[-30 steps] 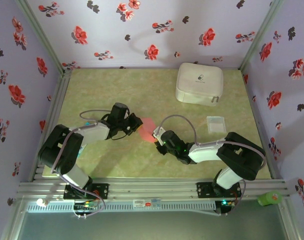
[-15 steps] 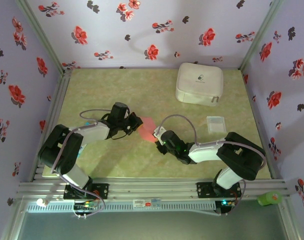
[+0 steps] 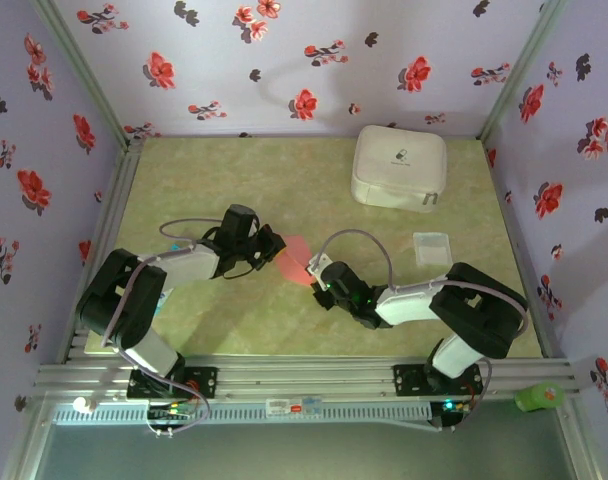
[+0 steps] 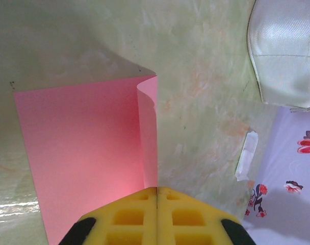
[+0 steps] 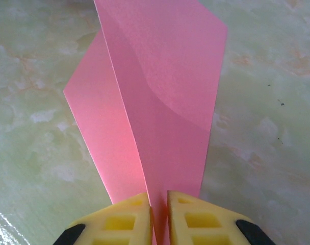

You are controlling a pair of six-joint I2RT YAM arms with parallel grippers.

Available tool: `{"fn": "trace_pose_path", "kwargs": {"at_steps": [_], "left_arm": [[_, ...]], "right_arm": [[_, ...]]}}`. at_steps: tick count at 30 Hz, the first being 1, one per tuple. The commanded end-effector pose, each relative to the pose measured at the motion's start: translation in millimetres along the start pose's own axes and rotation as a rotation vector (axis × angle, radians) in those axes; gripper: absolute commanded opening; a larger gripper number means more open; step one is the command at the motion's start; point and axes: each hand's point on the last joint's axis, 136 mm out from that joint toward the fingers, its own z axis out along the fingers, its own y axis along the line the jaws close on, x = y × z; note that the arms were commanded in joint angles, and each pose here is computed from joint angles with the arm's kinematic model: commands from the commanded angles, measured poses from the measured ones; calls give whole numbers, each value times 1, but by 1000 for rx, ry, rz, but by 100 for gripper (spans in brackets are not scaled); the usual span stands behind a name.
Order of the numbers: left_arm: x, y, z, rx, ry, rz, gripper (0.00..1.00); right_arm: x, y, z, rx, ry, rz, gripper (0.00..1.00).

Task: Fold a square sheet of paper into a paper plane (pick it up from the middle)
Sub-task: Fourth fold the wing at the center of the table.

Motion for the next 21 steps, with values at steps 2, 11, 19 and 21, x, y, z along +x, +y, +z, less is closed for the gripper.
{"fn": "trace_pose_path", "kwargs": {"at_steps": [2, 11, 19, 21], "left_arm": [[-3, -8, -4, 18, 3, 15, 2], [-2, -7, -3, 16, 4, 13, 1], [-3, -8, -4, 21, 2, 13, 1], [-3, -8, -4, 19, 1, 13, 1]], "right_arm": [[-2, 1, -3, -4, -17, 22, 18], [-6, 0, -7, -3, -44, 39, 20], [-1, 4, -3, -17, -19, 37, 16], [-1, 5, -3, -26, -20, 37, 14]]}}
